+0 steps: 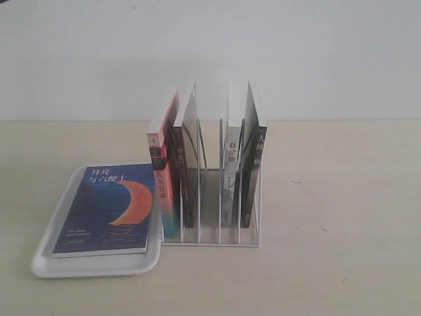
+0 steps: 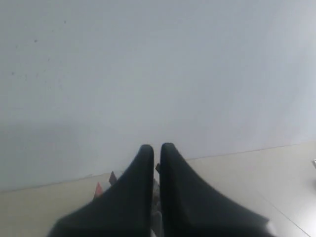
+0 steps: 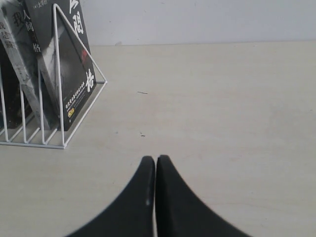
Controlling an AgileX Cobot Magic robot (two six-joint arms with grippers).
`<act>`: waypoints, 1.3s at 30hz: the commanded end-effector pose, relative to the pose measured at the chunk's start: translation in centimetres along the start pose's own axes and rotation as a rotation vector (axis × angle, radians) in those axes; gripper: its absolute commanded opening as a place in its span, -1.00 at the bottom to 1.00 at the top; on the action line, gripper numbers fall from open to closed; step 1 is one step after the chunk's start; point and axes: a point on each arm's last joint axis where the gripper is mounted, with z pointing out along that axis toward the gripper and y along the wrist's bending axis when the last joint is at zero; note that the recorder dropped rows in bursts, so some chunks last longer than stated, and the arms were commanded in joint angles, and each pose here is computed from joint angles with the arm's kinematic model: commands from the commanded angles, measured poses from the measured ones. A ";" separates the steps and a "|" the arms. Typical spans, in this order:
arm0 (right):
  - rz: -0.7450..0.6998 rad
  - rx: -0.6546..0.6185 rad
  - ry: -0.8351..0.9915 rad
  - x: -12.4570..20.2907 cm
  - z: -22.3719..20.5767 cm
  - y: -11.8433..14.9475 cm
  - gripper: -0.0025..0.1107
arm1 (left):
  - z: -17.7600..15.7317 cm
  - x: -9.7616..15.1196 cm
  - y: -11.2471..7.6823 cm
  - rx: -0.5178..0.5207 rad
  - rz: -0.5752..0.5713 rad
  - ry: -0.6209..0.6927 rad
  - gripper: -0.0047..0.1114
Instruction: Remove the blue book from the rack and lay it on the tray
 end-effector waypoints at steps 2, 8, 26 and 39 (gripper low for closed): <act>-0.006 0.003 -0.011 -0.1 0.0 0.0 -0.96 | -2.4 -1.5 -2.9 0.040 0.078 -0.088 -0.85; -0.006 0.003 -0.011 -0.1 0.0 0.0 -0.96 | -6.5 -3.4 -4.5 -0.103 -0.245 -0.289 -0.85; -0.006 0.003 -0.011 -0.1 0.0 0.0 -0.96 | -12.6 10.3 -4.9 0.104 -1.794 -0.292 -0.85; -0.006 0.003 -0.011 -0.1 0.0 0.0 -0.96 | -14.3 9.7 -4.2 -0.205 -0.542 -0.428 -0.85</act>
